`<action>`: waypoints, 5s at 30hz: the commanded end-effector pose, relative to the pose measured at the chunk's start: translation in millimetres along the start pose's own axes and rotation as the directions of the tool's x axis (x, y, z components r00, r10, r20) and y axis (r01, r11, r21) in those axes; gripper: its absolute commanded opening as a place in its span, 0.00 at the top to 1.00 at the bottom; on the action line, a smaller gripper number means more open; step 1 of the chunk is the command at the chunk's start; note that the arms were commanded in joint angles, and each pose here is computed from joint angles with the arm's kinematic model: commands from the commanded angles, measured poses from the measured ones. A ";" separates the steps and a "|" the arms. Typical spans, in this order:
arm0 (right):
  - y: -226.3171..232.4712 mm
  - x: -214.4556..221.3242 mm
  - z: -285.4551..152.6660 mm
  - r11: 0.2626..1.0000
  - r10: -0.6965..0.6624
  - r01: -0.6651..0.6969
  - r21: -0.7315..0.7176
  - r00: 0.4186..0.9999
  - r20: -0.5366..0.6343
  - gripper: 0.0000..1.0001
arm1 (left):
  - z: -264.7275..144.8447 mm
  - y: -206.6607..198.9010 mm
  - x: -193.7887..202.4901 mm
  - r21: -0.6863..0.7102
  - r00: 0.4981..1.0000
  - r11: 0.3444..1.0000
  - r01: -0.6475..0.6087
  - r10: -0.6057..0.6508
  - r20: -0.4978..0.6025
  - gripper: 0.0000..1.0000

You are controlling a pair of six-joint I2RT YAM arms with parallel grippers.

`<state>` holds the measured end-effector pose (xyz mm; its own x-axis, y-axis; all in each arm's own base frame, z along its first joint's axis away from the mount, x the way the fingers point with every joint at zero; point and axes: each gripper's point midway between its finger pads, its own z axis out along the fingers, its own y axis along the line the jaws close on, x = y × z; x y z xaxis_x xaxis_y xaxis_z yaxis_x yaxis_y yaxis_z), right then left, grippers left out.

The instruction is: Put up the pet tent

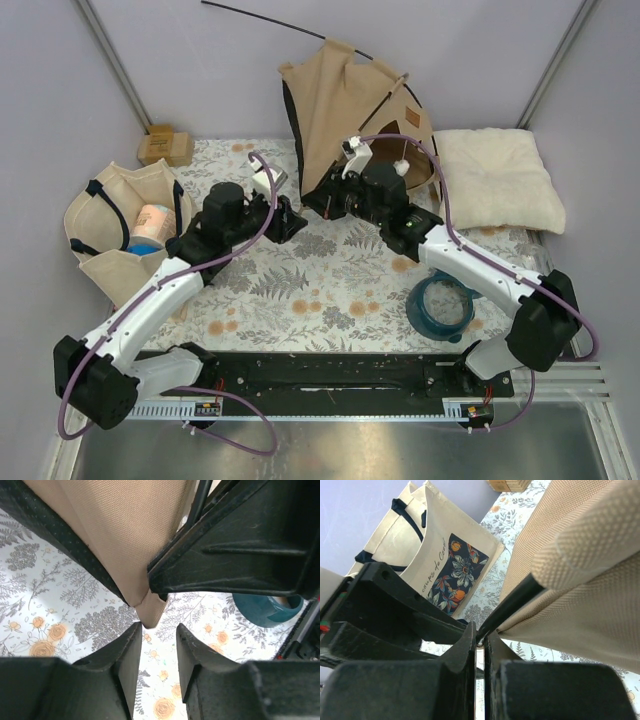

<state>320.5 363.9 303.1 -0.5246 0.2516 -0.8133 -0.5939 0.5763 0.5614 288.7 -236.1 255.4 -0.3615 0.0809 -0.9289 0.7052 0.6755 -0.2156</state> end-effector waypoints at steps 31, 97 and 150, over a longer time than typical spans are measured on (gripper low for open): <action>-37.2 -19.5 -105.8 0.926 -0.194 0.168 0.338 0.980 0.042 0.23 | -11.1 32.3 -63.3 -0.057 0.959 0.989 0.134 -0.115 0.261 0.21; -70.1 79.4 -176.3 0.976 -0.036 0.117 0.184 0.918 -0.395 1.00 | -24.7 86.9 -187.6 0.240 0.895 0.951 -0.196 0.073 0.441 0.49; 18.5 -19.7 -66.3 0.965 0.252 -0.242 0.097 0.963 -0.099 1.00 | 35.6 -17.0 10.0 -0.002 0.942 0.990 0.141 -0.134 0.307 0.46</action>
<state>264.3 314.1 300.5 -0.7902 0.2313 -0.5675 -0.3411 0.6033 0.7209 275.0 -274.0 203.9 -0.3632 -0.1826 -0.9137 0.6541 0.6483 -0.3896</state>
